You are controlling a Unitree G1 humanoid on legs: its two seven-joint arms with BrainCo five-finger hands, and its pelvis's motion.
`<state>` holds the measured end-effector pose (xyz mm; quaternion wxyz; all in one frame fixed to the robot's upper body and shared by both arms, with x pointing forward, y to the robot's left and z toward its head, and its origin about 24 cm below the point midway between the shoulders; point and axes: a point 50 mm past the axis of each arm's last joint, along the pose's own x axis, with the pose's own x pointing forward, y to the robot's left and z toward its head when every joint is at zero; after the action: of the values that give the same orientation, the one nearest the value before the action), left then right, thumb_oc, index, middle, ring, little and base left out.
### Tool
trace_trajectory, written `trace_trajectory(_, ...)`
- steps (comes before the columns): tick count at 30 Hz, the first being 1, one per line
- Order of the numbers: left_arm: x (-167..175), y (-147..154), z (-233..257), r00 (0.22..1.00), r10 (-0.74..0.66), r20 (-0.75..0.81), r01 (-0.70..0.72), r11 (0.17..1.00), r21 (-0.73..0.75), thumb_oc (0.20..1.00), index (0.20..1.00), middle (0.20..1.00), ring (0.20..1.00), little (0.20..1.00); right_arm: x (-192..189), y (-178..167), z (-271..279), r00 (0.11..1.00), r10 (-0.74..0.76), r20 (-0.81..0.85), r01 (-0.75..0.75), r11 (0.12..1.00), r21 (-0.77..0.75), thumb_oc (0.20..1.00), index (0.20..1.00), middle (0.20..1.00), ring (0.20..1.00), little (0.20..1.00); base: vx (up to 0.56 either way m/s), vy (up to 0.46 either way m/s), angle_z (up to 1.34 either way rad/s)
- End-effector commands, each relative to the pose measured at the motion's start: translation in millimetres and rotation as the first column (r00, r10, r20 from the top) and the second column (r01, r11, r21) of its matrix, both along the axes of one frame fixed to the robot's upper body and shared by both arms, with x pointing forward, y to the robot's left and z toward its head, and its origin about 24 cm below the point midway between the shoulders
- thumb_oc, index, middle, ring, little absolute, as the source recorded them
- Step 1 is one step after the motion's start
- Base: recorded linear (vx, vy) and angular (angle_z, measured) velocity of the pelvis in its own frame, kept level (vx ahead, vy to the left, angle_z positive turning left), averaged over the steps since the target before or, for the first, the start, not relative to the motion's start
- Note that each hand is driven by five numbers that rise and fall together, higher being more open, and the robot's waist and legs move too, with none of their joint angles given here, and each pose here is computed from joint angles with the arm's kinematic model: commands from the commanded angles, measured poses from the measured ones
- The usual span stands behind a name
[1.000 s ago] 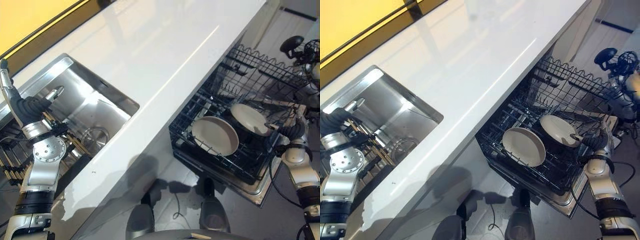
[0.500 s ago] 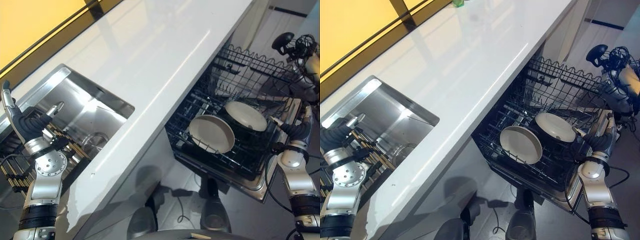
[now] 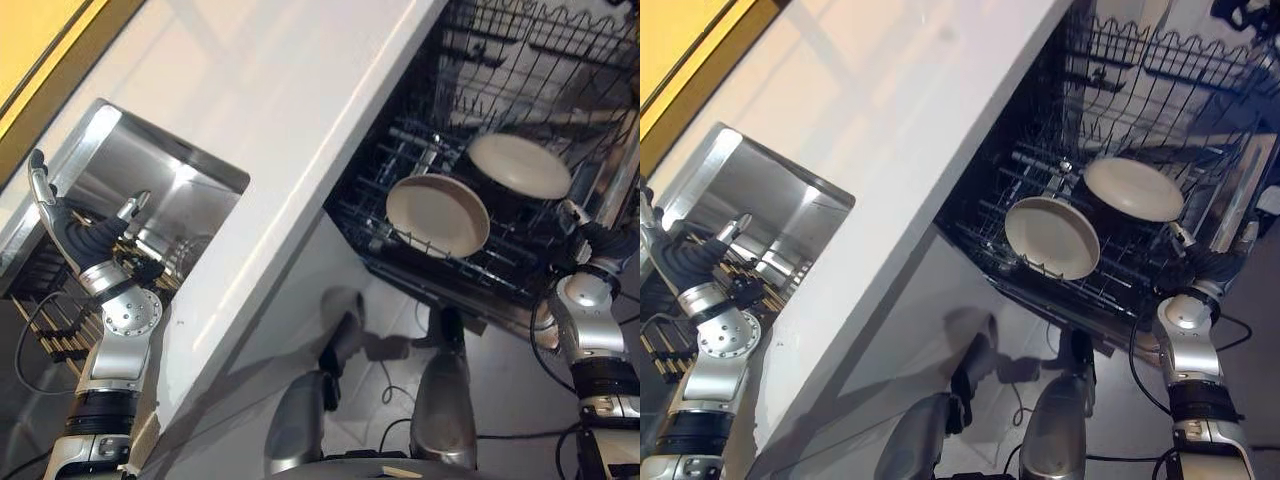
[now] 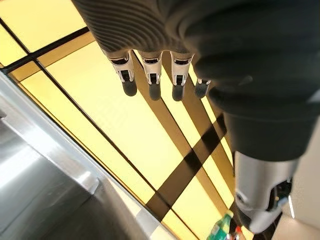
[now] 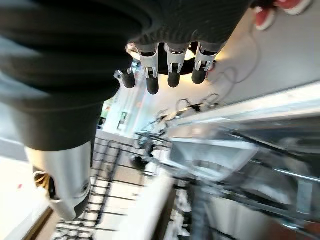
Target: Pick up plates and place into dishwasher.
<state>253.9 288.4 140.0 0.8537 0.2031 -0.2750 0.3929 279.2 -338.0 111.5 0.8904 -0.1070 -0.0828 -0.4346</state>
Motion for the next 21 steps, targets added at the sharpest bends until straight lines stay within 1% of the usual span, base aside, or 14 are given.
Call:
trace_trajectory(1,-2.3,6.1,11.9,0.996,0.027,0.082,-0.024,0.999,-0.036,1.0,1.0,1.0,1.0,1.0,20.7,11.4,17.5,0.982,0.183,0.036,-0.185,0.982,0.035,1.0,1.0,1.0,1.0,1.0,-0.05,0.037,-0.04)
trace_trajectory(3,3.4,1.2,18.9,0.997,0.007,0.082,-0.006,1.0,-0.017,1.0,1.0,1.0,1.0,1.0,27.6,13.0,9.2,0.969,0.245,0.029,-0.247,0.963,0.105,1.0,1.0,1.0,1.0,1.0,-0.04,-0.016,0.02)
trace_trajectory(6,8.7,-3.0,24.8,0.997,-0.003,0.084,0.003,1.0,-0.002,1.0,1.0,1.0,1.0,1.0,35.0,11.9,7.4,0.957,0.284,0.053,-0.288,0.944,0.158,1.0,1.0,1.0,1.0,1.0,0.0,-0.021,0.04)
trace_trajectory(10,16.0,-9.4,26.2,0.998,-0.014,0.067,0.014,1.0,-0.004,1.0,1.0,1.0,1.0,1.0,48.8,14.9,10.9,0.928,0.359,0.105,-0.374,0.895,0.243,1.0,1.0,1.0,1.0,1.0,0.01,0.026,0.02)
trace_trajectory(15,18.9,-14.1,27.4,0.998,-0.019,0.063,0.019,1.0,-0.007,1.0,1.0,1.0,1.0,1.0,65.9,37.4,28.1,0.871,0.466,0.158,-0.491,0.843,0.22,1.0,1.0,1.0,1.0,1.0,-0.01,0.079,0.06)
trace_trajectory(21,17.6,-16.6,22.7,0.998,-0.018,0.06,0.02,0.999,-0.035,1.0,1.0,1.0,1.0,1.0,73.3,61.7,37.7,0.801,0.55,0.235,-0.593,0.783,0.19,1.0,1.0,1.0,1.0,1.0,0.03,0.088,0.02)
